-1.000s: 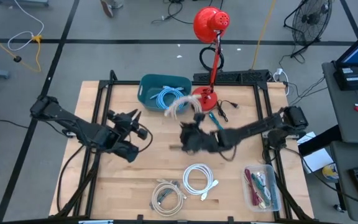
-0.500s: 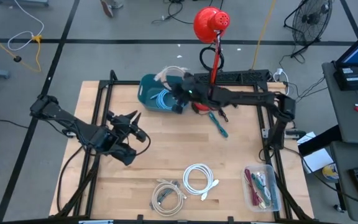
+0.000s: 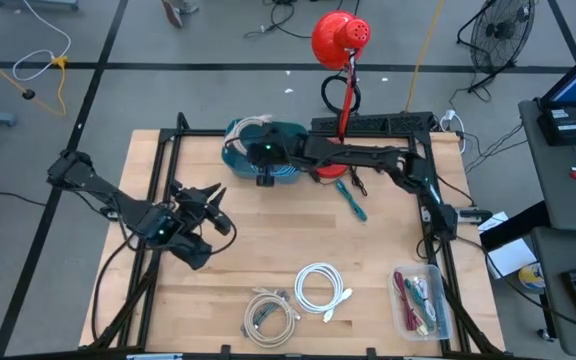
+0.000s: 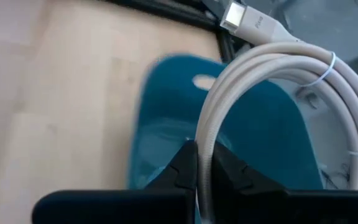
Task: Pick & Place USB Port
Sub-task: Put the top light brown hdmi cable into the blue bin
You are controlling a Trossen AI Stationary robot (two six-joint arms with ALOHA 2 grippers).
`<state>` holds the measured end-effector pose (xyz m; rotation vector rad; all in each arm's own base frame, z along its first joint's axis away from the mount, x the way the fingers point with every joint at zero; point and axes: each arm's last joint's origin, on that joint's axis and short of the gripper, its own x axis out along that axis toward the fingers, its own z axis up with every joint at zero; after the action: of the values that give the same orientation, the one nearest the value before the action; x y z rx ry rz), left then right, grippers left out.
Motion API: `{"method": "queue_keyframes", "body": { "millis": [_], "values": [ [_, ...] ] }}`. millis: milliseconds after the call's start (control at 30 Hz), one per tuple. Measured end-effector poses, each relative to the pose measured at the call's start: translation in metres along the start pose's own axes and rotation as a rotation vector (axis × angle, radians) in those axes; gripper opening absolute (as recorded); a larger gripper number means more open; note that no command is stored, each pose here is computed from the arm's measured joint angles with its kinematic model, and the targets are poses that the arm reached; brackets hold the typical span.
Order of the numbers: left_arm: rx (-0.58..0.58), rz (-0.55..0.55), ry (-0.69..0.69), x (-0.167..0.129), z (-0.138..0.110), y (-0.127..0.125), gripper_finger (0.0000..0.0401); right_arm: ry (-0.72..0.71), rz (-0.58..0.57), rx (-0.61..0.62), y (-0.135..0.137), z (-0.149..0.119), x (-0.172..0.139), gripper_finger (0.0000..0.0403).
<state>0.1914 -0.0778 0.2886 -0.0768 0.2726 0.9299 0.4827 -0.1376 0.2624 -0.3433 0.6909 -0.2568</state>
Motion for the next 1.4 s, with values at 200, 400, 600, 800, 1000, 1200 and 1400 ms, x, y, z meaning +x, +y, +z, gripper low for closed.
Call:
{"method": "queue_keyframes", "body": {
  "millis": [200,400,600,800,1000,1200,1400],
  "values": [
    [0.004,-0.070,-0.014,-0.015,0.002,0.004,0.0085,0.015,0.015,0.051,-0.012,-0.015,0.015,0.0009],
    [0.001,-0.094,-0.054,-0.023,0.002,0.004,0.0085,0.026,0.017,0.078,-0.019,-0.027,0.028,0.0009],
    [0.008,-0.095,-0.057,-0.024,0.002,0.004,0.0085,0.005,0.060,0.099,-0.015,-0.030,0.037,0.0009],
    [0.011,-0.094,-0.057,-0.023,0.002,0.004,0.0085,0.022,0.073,0.103,-0.008,-0.037,0.049,0.0009],
    [0.016,-0.094,-0.057,-0.023,0.002,0.004,0.0085,0.027,0.139,0.129,0.005,-0.051,0.070,0.0009],
    [0.018,-0.094,-0.057,-0.023,0.002,0.004,0.0085,0.025,0.151,0.115,0.018,-0.050,0.074,0.0008],
    [0.023,-0.094,-0.057,-0.023,0.002,0.004,0.0085,0.015,0.148,0.112,0.019,-0.048,0.074,0.0008]
  ]
}}
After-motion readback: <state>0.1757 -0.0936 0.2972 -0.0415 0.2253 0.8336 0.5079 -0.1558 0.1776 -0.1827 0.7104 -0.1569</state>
